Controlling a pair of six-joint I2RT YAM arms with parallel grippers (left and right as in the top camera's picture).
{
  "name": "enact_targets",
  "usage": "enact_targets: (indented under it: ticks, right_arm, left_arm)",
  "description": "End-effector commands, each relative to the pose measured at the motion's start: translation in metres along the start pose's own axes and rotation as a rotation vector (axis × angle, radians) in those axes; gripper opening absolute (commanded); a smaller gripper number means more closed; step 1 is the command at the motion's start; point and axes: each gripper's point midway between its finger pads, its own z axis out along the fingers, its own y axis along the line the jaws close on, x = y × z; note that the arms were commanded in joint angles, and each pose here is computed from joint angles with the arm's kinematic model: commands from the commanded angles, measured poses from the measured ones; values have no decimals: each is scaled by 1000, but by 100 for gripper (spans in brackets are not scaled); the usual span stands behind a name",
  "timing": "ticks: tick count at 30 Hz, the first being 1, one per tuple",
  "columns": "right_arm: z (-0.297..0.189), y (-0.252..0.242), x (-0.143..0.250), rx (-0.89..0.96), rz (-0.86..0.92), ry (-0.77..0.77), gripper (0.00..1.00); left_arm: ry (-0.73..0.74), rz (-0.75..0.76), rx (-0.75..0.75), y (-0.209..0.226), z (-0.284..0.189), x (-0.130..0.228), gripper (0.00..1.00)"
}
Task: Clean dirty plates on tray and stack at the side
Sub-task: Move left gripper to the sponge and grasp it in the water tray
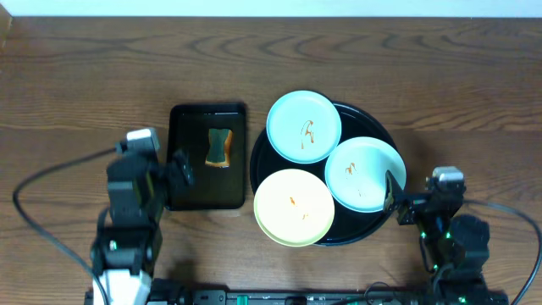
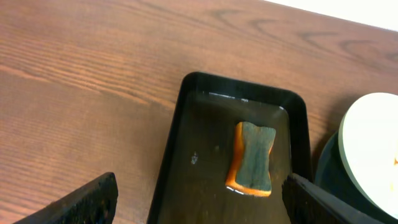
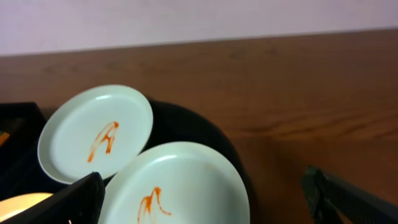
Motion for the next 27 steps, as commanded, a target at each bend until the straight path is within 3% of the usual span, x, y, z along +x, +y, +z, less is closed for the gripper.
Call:
enact_targets:
  ticks: [1, 6, 10, 11, 15, 21, 27]
  right_arm:
    - [7, 3, -25, 9, 21, 68, 99]
    - [24, 3, -36, 28, 30, 242, 99]
    - [36, 1, -30, 43, 10, 432, 99]
    - [40, 0, -25, 32, -67, 523, 99]
    - [45, 0, -21, 20, -94, 614, 99]
    - [48, 15, -22, -66, -64, 614, 99]
    - [49, 15, -23, -64, -65, 611, 99]
  left_arm:
    - [39, -6, -12, -5, 6, -31, 85]
    - [197, -1, -44, -7, 18, -38, 85]
    - [310, -5, -16, -14, 25, -26, 85]
    - [342, -8, -5, -16, 27, -20, 85]
    - [397, -10, -10, -14, 23, -7, 85]
    - [398, -10, -10, -14, 23, -7, 85]
    - [232, -25, 55, -29, 40, -46, 85]
